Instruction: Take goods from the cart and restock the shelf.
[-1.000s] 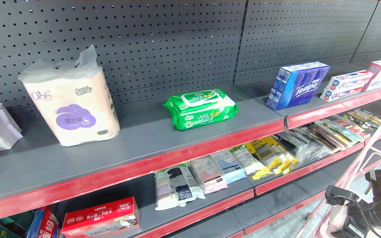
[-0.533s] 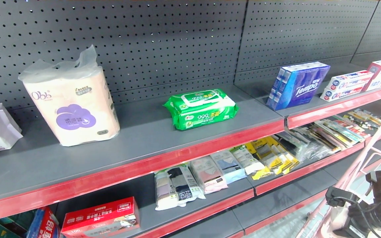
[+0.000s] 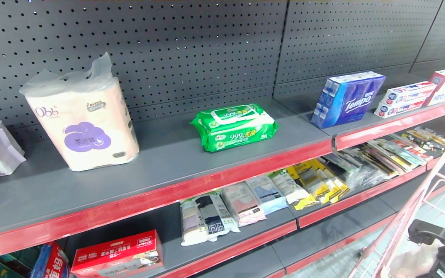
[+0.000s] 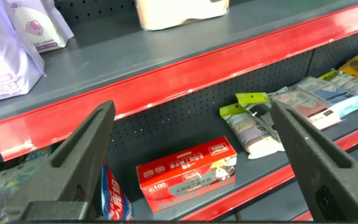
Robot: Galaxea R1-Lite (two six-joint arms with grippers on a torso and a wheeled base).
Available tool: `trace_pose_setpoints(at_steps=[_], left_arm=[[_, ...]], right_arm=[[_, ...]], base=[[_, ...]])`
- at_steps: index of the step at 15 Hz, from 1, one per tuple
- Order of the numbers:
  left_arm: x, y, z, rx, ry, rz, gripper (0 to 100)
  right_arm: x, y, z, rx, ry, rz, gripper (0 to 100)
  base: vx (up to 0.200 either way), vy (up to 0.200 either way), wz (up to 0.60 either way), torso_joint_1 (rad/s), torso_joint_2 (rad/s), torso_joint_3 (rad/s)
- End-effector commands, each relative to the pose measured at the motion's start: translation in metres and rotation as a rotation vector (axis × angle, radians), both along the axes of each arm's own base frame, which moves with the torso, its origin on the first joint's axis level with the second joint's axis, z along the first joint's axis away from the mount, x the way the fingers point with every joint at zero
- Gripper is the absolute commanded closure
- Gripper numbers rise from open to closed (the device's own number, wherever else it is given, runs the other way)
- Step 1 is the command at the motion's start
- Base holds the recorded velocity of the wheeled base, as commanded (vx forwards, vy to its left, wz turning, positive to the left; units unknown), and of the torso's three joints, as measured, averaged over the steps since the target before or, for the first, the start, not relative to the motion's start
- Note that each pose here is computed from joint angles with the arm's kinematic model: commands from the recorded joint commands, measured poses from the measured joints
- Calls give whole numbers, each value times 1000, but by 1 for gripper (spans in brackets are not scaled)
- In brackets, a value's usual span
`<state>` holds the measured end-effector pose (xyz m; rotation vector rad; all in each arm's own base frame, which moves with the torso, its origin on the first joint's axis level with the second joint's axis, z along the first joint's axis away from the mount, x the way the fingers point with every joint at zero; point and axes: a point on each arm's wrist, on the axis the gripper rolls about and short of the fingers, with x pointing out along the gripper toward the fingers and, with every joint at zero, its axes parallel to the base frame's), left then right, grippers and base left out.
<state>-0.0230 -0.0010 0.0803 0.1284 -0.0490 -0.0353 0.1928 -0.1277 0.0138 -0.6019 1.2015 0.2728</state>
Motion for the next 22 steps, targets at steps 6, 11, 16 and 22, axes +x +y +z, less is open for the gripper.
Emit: trace_pose_setpoints(at_steps=[6,11,16,22], left_arm=[[0,0,0,0,1,0,0],[0,0,0,0,1,0,0],[0,0,0,0,1,0,0],[0,0,0,0,-1,0,0]], right_arm=[[-30,15,47,-46,-170,-195,100],[-41,15,79,-130,-313,-234,100],[-59,40,126,-236,-558,-224,100],[-68,100,156,-39,-823,-124,100]], base=[[0,0,0,0,0,0],[0,0,0,0,0,0],[0,0,0,0,0,0],[0,0,0,0,0,0]])
